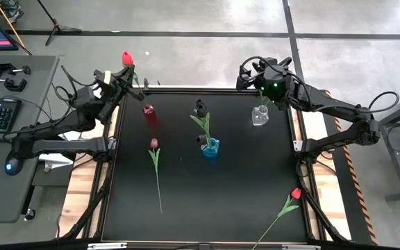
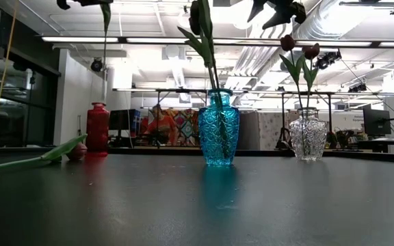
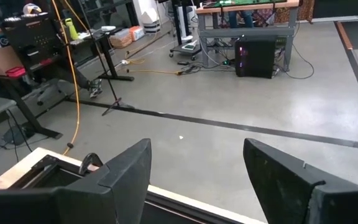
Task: Sort flowers into vase by color
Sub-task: Put the left pink tulip into the red flower vase
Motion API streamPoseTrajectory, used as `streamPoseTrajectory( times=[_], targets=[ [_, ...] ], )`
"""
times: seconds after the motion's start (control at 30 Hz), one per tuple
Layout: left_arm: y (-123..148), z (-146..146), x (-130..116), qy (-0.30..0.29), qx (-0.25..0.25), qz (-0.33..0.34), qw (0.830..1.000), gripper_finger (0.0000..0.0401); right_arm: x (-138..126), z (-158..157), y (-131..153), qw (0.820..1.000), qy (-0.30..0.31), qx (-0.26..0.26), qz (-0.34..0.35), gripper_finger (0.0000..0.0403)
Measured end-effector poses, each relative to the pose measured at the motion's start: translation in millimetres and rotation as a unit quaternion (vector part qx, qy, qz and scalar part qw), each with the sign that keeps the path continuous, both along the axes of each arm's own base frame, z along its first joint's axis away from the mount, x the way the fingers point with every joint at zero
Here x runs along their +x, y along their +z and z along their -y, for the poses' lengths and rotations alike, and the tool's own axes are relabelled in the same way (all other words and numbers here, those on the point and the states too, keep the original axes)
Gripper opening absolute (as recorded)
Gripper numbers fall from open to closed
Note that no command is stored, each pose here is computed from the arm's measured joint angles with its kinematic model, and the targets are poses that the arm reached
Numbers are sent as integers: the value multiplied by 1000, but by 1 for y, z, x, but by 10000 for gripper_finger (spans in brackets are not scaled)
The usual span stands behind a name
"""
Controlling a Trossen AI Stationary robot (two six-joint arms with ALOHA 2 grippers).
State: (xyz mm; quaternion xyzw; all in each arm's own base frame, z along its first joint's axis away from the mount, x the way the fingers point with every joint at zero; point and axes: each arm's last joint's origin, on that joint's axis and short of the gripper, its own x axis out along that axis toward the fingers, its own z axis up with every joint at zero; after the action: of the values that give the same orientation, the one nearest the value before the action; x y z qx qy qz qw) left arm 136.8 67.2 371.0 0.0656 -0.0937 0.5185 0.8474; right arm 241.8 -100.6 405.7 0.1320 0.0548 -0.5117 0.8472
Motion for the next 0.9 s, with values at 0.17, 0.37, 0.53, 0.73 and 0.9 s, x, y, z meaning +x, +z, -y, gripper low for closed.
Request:
streamPoseTrajectory(
  times=[0.17, 0.37, 0.53, 0.73, 0.9],
  targets=[
    [-1, 0, 1, 4, -1, -9, 1000, 0, 0, 0, 0, 1000, 6, -10, -19, 245],
    [-9, -3, 8, 3, -12, -42, 999, 0, 0, 0, -2, 999, 8, -8, -30, 245],
    [-13, -5, 14, 3, -19, -53, 998, 0, 0, 0, -1, 1000, 8, -9, -28, 245],
    [-14, -6, 15, 7, -32, -41, 999, 0, 0, 0, -1, 1000, 7, -7, -22, 245],
    [-22, -6, 16, 8, -56, -64, 996, 0, 0, 0, -1, 1000, 6, -7, -22, 245]
  ],
)
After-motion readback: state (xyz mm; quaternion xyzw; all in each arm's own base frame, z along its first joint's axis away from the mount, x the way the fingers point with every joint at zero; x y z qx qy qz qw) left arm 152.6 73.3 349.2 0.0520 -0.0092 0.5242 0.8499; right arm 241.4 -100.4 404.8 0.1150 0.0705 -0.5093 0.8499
